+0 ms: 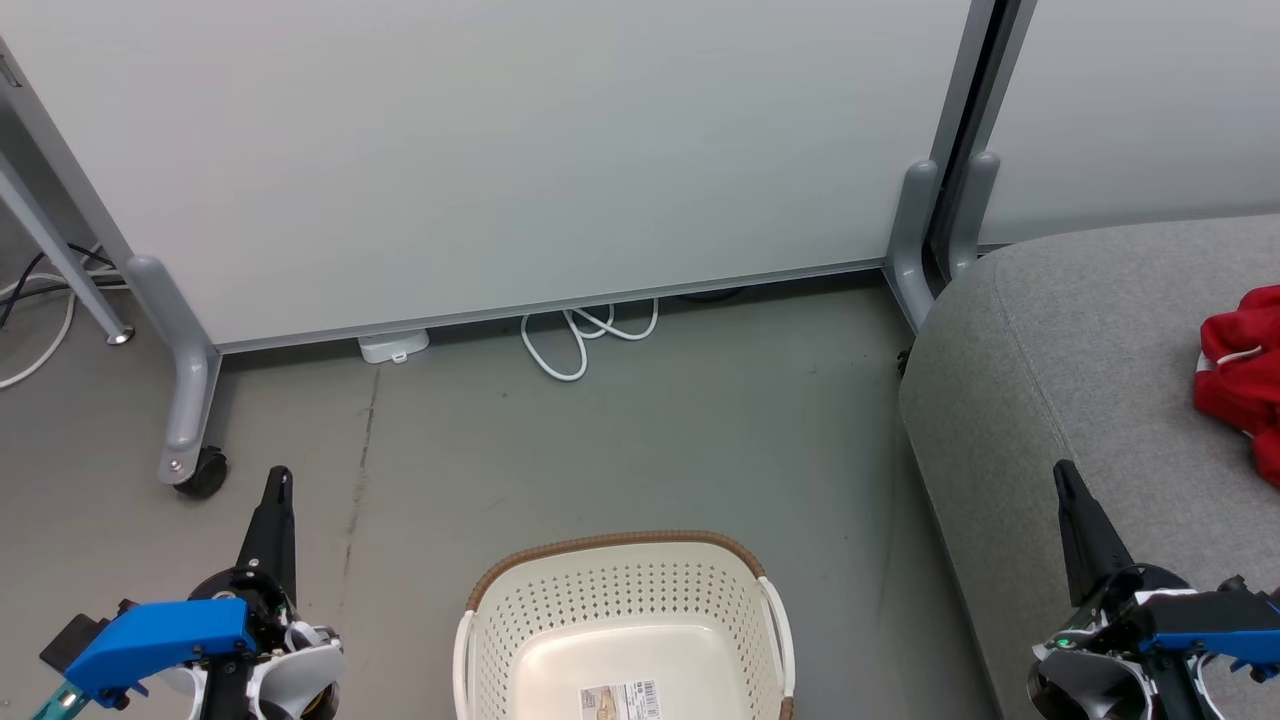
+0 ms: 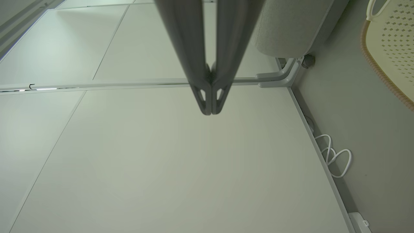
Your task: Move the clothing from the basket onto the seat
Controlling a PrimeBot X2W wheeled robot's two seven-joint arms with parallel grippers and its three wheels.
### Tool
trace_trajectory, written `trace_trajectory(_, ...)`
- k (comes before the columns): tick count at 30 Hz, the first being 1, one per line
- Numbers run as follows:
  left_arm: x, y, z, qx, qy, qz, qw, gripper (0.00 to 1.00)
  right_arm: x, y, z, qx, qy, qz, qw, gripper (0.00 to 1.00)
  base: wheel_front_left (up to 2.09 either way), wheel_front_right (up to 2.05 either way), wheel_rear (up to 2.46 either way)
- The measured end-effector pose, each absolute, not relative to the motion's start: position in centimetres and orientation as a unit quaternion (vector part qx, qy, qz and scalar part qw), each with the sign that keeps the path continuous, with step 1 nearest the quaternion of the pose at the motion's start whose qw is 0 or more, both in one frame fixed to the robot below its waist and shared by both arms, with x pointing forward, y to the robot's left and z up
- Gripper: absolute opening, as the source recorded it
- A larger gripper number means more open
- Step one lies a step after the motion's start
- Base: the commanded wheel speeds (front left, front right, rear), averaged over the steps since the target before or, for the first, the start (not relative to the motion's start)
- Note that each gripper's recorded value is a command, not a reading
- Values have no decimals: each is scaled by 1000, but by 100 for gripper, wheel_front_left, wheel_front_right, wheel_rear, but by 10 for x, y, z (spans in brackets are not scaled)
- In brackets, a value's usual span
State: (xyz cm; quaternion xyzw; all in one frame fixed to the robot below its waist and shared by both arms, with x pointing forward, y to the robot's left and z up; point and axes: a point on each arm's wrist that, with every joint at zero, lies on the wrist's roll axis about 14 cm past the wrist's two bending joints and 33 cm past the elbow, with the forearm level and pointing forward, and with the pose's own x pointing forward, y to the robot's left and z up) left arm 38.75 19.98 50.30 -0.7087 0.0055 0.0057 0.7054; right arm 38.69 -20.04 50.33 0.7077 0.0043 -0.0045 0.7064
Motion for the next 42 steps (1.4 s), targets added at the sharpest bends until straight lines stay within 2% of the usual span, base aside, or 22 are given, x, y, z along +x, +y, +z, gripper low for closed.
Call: trace_trajectory(42, 387, 200, 503, -709, 5, 6, 705, 0, 387, -200, 503, 708, 4, -4, 706, 0, 0, 0, 0)
